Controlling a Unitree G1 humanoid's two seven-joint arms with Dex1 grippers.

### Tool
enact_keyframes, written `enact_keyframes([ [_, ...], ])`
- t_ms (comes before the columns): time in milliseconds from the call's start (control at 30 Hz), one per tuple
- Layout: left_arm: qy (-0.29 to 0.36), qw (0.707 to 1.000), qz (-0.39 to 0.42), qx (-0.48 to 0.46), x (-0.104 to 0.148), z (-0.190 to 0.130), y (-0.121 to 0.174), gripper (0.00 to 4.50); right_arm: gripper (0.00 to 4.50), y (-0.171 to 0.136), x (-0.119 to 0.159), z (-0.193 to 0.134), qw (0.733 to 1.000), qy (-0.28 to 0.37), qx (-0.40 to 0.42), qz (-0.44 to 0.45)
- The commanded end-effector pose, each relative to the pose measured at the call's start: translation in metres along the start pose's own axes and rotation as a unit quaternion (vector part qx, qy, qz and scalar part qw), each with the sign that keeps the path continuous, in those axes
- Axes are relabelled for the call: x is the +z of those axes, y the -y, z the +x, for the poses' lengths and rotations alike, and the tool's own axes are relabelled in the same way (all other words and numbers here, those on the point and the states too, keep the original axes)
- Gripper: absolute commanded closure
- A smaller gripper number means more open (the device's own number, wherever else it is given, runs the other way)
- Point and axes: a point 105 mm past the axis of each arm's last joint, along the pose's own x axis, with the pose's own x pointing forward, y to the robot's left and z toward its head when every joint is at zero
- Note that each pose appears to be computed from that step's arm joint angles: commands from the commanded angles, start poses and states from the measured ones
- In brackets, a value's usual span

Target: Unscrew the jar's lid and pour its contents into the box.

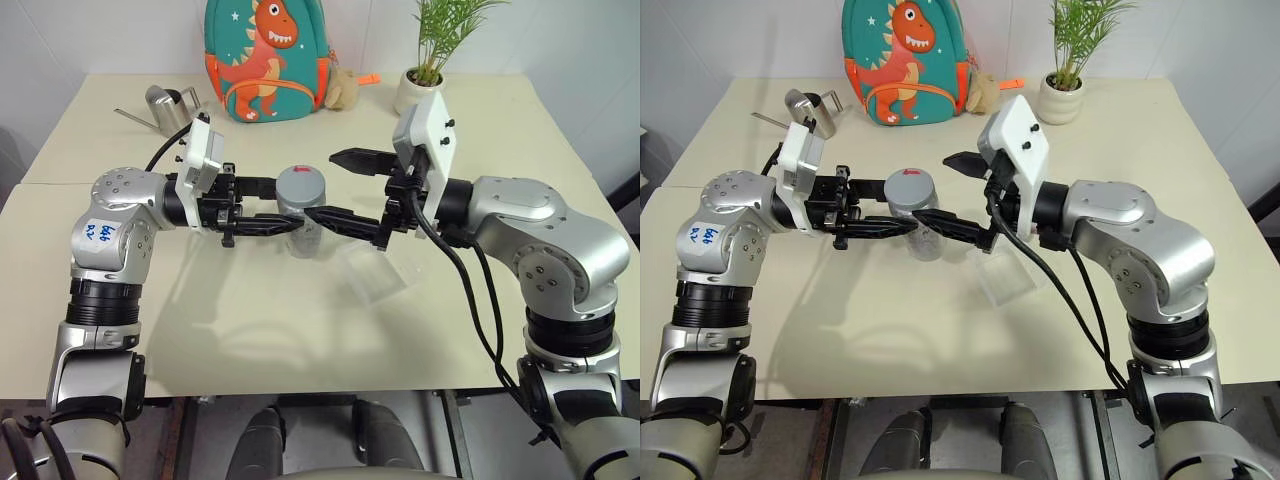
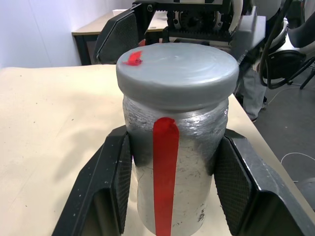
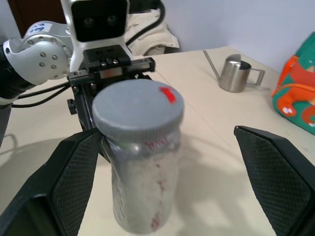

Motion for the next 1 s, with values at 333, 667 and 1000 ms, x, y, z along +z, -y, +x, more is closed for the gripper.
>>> enact_keyframes([
  [333,0.005,1.0,0.012,0.008,0.004,-0.009,-0.003,2.48,0.01,-0.008,0.004,-0.024,1.0,-0.018,0.011,-0.021],
  [667,0.002,1.0,0.015,-0.012,0.002,-0.003,-0.004,2.48,0.01,0.003,0.037,-0.012,0.998,0.068,-0.004,0.005],
  [1000,0.008,0.998,0.062,-0.022,0.01,0.006,-0.01,2.48,0.01,-0.017,0.041,0.021,0.994,0.086,0.058,0.032],
])
